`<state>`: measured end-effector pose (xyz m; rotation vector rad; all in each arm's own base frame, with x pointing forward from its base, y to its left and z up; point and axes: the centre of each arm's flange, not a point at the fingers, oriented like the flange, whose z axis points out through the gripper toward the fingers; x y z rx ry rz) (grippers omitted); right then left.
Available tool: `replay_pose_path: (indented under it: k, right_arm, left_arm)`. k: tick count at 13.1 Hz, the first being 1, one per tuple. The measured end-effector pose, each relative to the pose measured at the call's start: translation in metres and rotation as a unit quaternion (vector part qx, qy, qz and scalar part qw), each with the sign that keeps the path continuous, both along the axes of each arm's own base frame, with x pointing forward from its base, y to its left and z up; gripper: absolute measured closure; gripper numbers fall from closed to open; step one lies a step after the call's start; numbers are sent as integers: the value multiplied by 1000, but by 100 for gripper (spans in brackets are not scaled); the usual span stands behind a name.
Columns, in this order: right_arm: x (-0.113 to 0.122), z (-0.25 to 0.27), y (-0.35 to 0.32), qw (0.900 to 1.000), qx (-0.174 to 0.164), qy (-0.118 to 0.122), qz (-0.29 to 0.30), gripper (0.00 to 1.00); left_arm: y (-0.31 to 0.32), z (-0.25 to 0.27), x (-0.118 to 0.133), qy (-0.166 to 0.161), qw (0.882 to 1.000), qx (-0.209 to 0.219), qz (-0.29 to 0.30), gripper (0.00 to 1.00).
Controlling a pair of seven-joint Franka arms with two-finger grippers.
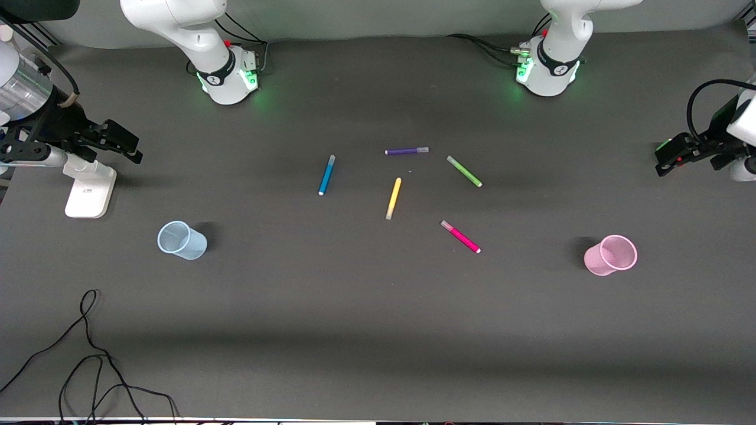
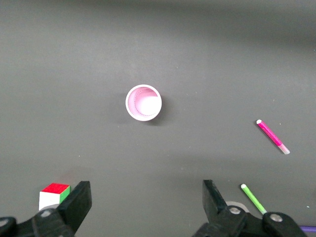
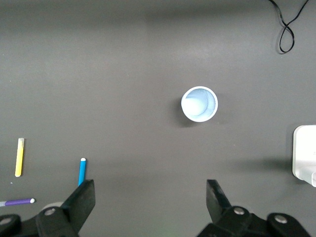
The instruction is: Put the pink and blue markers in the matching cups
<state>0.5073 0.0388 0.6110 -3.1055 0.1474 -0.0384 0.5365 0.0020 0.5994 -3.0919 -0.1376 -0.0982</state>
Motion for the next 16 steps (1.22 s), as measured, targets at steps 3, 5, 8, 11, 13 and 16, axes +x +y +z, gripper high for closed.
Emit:
replay_pose_path:
  k: [3, 5, 8, 11, 13, 16]
  right_arm:
    - [0, -1, 0, 1000, 0, 1, 0, 0]
    - [1, -5, 4, 1000, -1, 6, 3, 0]
    - [2, -20, 27, 999, -6, 31, 25, 0]
    - [10, -55, 66, 997, -14, 66, 45, 0]
    - [14, -90, 103, 994, -17, 99, 33, 0]
    - [8, -157, 175, 986, -18, 167, 7, 0]
  left_arm:
    - [-1, 4, 4, -4, 1000, 1, -4, 0]
    - [-1, 7, 12, -2, 1000, 1, -8, 0]
    - [-1, 5, 23, 9, 1000, 0, -10, 0]
    - [-9, 2, 23, 19, 1000, 0, -17, 0]
    - [-14, 0, 23, 21, 1000, 0, -21, 0]
    - [-23, -8, 28, 28, 999, 0, -23, 0]
